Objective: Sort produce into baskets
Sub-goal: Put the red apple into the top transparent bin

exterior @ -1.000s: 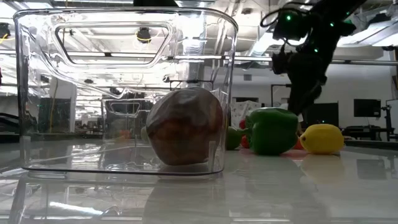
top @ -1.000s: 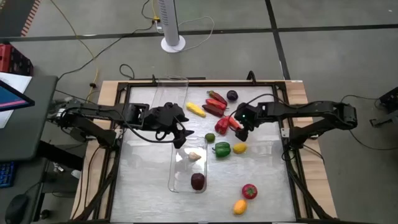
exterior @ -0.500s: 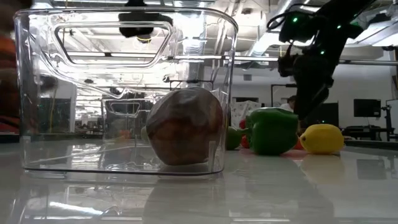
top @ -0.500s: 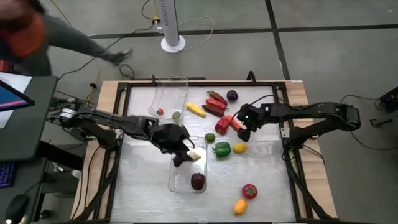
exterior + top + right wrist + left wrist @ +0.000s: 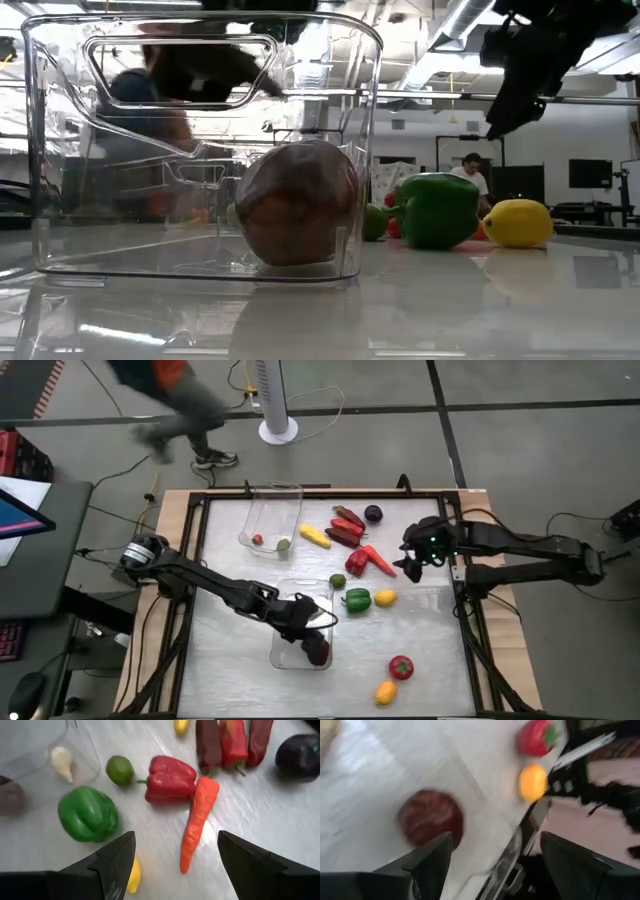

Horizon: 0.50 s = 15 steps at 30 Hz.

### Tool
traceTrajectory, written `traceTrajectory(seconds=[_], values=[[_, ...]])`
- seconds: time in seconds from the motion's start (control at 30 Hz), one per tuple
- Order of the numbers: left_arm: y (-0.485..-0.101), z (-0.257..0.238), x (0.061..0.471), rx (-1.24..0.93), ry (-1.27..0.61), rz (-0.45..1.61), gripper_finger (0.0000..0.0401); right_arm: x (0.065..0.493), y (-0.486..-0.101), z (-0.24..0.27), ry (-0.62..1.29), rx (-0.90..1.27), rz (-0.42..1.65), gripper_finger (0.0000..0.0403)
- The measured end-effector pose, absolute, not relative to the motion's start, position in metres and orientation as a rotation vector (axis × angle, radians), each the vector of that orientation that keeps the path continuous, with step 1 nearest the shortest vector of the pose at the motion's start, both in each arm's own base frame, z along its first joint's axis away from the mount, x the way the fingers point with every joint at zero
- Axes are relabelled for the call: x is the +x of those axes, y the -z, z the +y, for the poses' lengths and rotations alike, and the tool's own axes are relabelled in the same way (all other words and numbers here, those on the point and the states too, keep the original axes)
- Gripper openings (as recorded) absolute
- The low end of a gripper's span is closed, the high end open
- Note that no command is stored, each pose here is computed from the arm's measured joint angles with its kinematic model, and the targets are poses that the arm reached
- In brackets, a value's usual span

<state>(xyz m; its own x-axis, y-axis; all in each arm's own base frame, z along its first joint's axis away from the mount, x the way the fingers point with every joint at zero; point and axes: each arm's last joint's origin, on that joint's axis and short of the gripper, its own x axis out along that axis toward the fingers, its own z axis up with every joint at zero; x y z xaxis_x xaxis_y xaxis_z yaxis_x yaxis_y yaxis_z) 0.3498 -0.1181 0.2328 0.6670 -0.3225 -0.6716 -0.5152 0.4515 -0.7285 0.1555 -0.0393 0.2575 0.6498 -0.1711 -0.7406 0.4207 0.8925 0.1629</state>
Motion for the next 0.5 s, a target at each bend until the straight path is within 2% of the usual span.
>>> traceTrajectory(seconds=[0.2, 0.5], values=[[-0.223, -0.116, 0.352, -1.129, -0.231, 0.870, 0.0326, 0.150, -0.260, -0.037, 0.338, 0.335, 0.789, 0.0311], [-0.214, -0.115, 0.359, -1.003, -0.352, 0.927, 0.0332, 0.150, -0.259, -0.037, 0.334, 0.328, 0.799, 0.0311]])
